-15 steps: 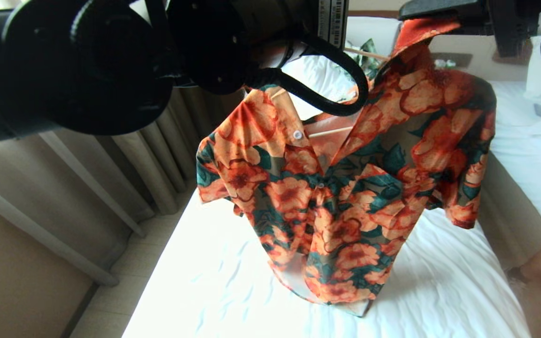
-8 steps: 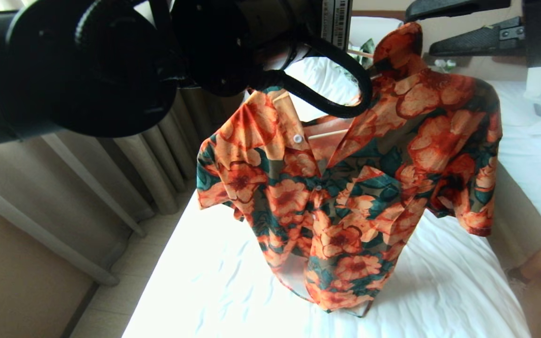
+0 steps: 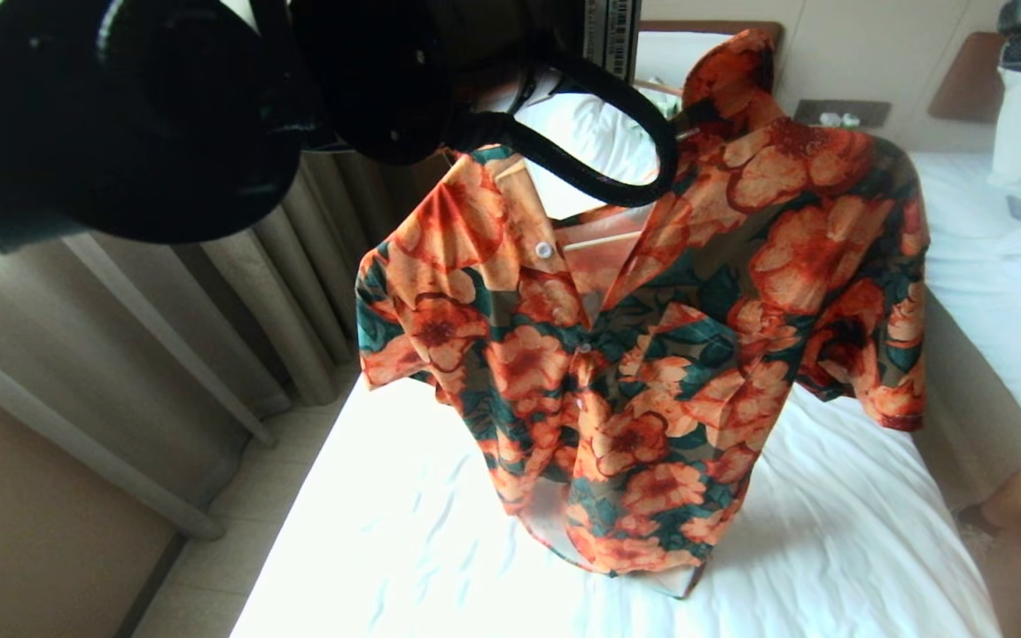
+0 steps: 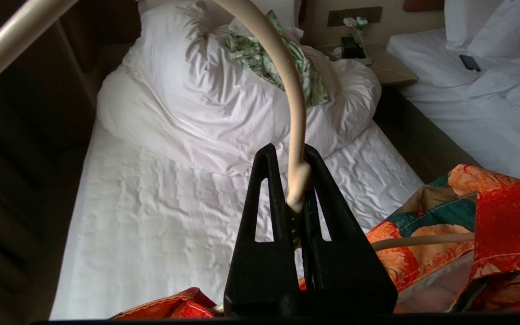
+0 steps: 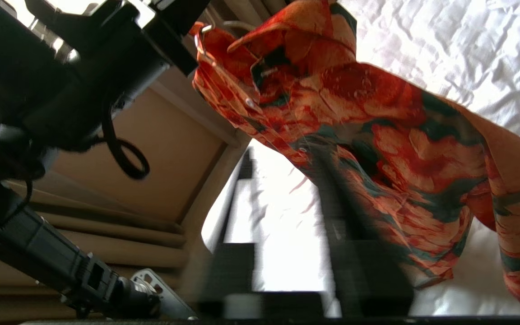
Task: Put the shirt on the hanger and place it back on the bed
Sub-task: Take the clothes hanger out of the clothes
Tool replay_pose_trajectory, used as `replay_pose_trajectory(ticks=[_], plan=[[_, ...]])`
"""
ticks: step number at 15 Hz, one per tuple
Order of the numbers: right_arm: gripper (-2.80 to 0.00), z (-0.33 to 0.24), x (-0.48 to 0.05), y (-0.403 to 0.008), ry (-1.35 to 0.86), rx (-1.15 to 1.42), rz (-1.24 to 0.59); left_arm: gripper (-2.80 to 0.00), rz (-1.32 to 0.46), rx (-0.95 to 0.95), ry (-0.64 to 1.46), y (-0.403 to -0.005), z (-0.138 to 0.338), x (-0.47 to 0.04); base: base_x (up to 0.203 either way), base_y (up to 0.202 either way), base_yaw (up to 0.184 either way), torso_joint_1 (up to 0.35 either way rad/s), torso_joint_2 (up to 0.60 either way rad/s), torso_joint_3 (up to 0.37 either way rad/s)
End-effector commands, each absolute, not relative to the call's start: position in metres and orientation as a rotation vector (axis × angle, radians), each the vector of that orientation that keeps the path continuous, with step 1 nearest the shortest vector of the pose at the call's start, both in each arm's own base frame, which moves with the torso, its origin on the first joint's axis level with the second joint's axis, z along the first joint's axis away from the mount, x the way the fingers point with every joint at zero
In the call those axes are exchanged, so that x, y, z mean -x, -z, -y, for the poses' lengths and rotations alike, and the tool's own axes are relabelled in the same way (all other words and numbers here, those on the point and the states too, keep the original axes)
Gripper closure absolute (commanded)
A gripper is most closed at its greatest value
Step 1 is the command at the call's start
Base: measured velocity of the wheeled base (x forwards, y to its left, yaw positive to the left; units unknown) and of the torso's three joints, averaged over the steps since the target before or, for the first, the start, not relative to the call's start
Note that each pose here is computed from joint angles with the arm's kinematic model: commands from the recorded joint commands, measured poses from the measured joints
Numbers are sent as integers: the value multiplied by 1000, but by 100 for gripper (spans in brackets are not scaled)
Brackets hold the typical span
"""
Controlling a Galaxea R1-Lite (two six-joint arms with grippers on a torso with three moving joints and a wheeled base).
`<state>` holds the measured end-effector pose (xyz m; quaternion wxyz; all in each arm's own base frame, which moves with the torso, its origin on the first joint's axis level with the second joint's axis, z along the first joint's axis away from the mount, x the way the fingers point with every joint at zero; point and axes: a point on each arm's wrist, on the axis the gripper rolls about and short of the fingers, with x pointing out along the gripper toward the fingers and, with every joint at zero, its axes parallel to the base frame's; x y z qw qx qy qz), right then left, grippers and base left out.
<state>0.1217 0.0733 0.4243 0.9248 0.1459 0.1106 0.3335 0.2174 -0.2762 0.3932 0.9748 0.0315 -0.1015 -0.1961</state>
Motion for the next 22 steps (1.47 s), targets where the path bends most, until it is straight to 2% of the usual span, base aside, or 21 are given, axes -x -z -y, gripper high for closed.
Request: replay_pose_trajectory(ticks=[1, 4, 8, 14, 22], plan=[[0, -65, -108, -417, -697, -293, -188, 0, 225, -74, 379, -400, 268, -216, 0, 0, 0, 0, 0, 0], [0, -69, -116, -388, -724, -283, -75, 0, 276, -96, 363, -406, 265, -215, 0, 0, 0, 0, 0, 0], [0, -56, -110, -373, -675, -285, 26, 0, 329, -112, 343, -408, 267, -217, 0, 0, 0, 0, 0, 0], [0, -46, -102, -379, -640, -279, 101, 0, 370, -149, 330, -413, 265, -215, 0, 0, 0, 0, 0, 0], [0, -51, -111, -377, -684, -281, 92, 0, 377, -177, 320, -416, 263, -211, 0, 0, 0, 0, 0, 0]])
